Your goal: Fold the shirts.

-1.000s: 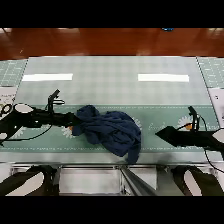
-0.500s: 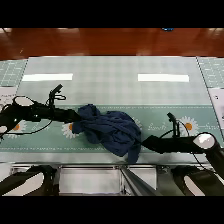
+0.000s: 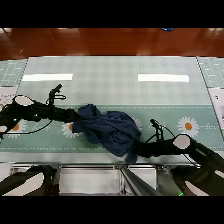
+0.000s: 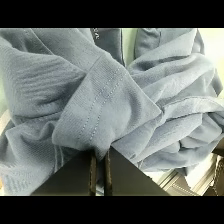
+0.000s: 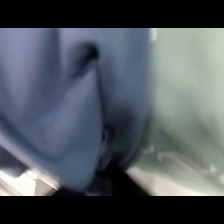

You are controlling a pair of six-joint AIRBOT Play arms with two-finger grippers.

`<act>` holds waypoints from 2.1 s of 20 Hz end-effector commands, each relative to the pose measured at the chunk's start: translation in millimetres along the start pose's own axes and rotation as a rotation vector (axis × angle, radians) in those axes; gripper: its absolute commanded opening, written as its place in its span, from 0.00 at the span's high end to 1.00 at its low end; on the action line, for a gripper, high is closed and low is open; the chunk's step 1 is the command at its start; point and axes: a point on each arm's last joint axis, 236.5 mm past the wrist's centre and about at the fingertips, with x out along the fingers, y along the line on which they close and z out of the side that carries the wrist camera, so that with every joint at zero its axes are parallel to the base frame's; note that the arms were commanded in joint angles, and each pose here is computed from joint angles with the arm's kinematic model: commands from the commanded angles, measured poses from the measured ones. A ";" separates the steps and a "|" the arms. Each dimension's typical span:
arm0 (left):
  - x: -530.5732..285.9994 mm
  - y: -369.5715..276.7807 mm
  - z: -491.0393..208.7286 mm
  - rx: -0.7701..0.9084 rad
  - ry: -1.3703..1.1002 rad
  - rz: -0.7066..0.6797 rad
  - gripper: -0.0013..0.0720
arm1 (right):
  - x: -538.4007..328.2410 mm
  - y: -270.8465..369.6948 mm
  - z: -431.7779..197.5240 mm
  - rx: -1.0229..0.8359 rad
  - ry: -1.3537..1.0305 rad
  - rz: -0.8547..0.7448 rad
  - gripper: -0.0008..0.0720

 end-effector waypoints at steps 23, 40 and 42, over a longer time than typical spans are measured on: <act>-428.2 -373.6 33.0 0.882 -1.158 0.187 0.95 | -542.2 275.5 3.3 -0.869 -1.274 -0.280 0.94; -279.7 -245.4 15.4 0.586 -0.648 0.225 0.95 | -413.1 152.6 37.1 -0.558 -0.790 -0.394 0.94; -232.0 -189.5 51.3 0.449 -0.563 0.219 0.95 | -385.8 99.9 80.8 -0.441 -0.703 -0.522 0.94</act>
